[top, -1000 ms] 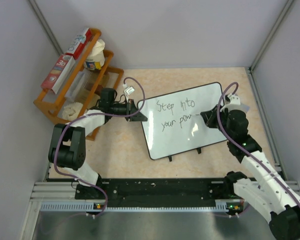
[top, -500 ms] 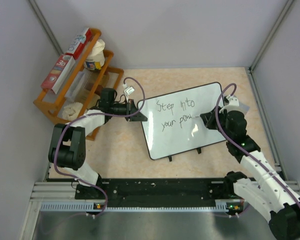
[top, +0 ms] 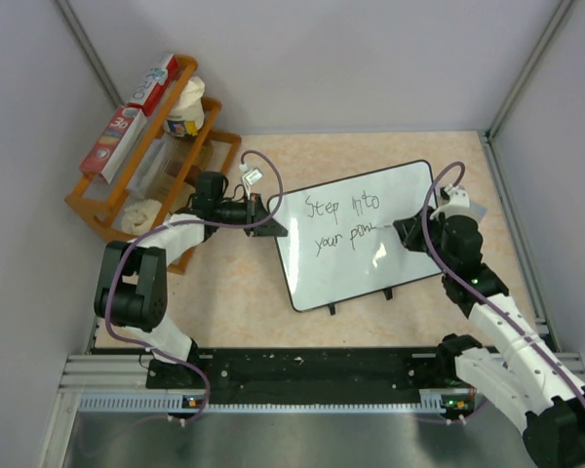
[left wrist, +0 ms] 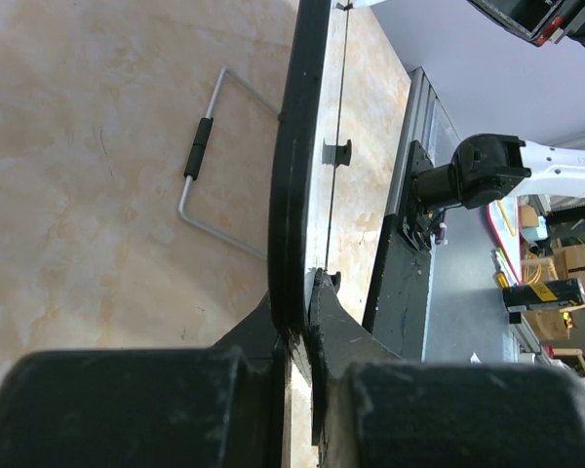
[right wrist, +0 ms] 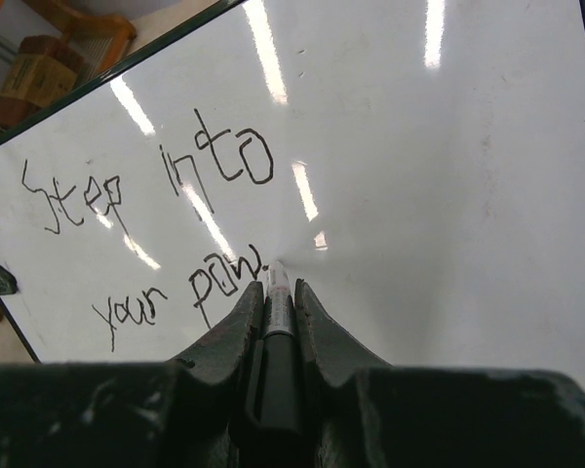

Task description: Write a sentence on the whiteboard

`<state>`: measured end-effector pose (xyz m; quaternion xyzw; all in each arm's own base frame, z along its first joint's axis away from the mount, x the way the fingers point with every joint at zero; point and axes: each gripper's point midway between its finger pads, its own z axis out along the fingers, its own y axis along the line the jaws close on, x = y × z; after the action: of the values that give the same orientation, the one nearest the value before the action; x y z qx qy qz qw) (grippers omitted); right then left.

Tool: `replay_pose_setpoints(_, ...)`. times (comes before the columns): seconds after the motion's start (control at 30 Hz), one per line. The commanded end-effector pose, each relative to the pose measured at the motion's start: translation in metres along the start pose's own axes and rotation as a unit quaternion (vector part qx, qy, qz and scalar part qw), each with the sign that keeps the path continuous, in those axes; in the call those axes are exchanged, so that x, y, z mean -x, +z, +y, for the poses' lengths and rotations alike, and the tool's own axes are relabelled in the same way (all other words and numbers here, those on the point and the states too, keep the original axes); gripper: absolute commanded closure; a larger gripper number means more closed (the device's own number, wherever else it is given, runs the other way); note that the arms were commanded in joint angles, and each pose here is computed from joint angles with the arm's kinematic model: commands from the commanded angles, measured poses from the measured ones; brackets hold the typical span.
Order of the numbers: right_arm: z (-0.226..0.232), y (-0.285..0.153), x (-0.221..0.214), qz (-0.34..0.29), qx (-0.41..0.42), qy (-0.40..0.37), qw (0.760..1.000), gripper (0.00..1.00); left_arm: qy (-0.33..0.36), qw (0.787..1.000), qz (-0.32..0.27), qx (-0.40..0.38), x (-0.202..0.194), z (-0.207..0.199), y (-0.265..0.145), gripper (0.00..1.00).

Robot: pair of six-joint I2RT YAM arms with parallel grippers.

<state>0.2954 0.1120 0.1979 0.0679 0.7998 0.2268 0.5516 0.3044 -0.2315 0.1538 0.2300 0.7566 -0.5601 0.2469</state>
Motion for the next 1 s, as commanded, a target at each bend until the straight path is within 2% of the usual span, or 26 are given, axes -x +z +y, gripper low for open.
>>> replay_pose_setpoints(0.0, -0.009, 0.001, 0.022, -0.036, -0.027, -0.002, 0.999, 1.00, 0.079, 0.994, 0.031, 0.070, -0.028, 0.040, 0.012, 1.00)
replay_pose_setpoints(0.53, 0.005, 0.006, 0.036, -0.043, 0.000, -0.004, 0.999, 1.00, 0.080, 0.994, 0.031, 0.068, -0.027, 0.039, 0.012, 1.00)
replay_pose_setpoints(0.97, 0.006, 0.006, 0.010, -0.002, 0.018, 0.003, 1.000, 1.00, 0.079, 0.994, 0.031, 0.068, -0.027, 0.040, 0.013, 1.00)
